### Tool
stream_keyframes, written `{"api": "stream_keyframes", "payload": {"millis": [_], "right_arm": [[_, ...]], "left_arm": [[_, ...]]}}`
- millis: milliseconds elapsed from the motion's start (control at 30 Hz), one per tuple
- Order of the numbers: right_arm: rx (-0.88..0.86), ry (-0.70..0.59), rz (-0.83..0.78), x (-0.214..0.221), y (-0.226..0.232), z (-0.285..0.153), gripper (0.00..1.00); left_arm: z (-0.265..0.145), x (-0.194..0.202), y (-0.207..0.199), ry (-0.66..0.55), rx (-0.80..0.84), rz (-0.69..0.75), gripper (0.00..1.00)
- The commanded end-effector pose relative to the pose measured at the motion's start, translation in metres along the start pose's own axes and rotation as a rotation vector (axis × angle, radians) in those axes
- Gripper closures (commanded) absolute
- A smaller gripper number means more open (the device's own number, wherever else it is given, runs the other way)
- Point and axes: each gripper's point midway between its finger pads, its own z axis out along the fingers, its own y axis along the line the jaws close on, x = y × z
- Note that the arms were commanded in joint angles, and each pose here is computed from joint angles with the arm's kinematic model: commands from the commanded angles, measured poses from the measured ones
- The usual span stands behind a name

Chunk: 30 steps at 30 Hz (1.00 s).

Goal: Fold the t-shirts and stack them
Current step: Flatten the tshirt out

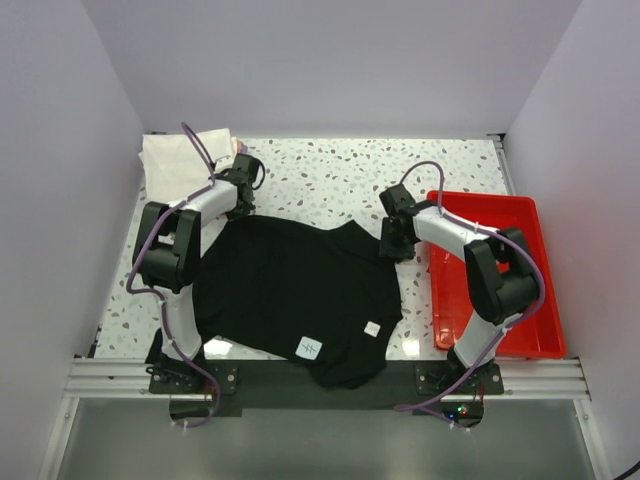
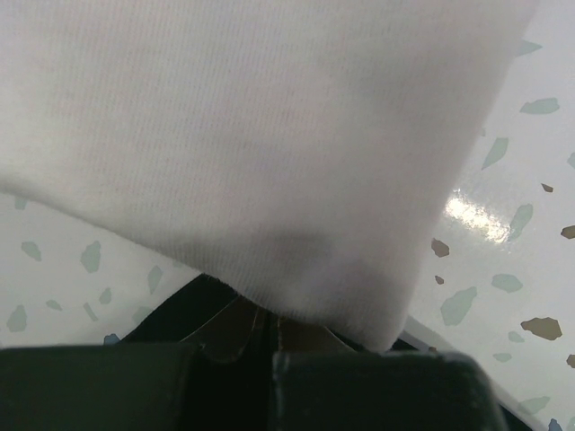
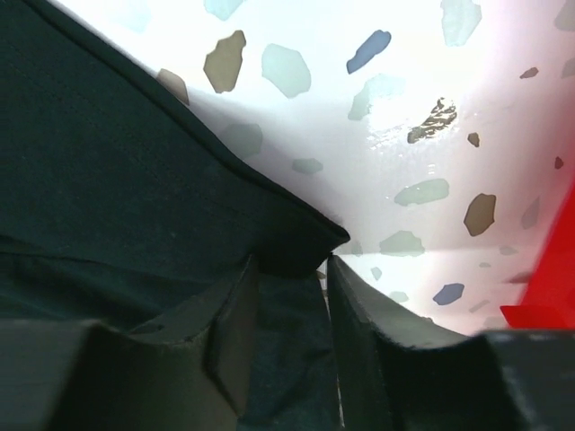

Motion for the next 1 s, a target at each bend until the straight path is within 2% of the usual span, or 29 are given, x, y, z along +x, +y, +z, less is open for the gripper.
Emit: {"api": "stream_keyframes", "payload": {"millis": [0,67,200,467,800,967], "right_arm": [[-0.038,-0.050,0.018,-0.014,0.008,-0.003,0.61],[-0.046,-0.067,0.017,-0.017,0.009,-0.005,0.69],[-0.033,-0.103,-0.002,-0.024,0.006,-0.012,0.76],[-0.043,-0.157,-0.052,-0.038,0.006,-0.019,1.00],[0.027,-0.263,-0.112,-0.064,-0.005,-0.035,1.00],[0.038,-0.232,-0.115,-0.061,-0.004,-0.025,0.95]], "left_arm": [[-0.003,-0.016,0.002,-0.045,0.007,-0.009,1.00],[-0.004,-0.017,0.002,-0.046,0.010,-0.009,1.00],[-0.005,-0.018,0.001,-0.047,0.015,-0.013,1.00],[-0.007,-0.018,0.001,-0.047,0.022,-0.016,1.00],[-0.015,-0.025,0.002,-0.070,0.034,-0.028,1.00],[-0.016,-0.024,0.002,-0.068,0.035,-0.029,1.00]]}}
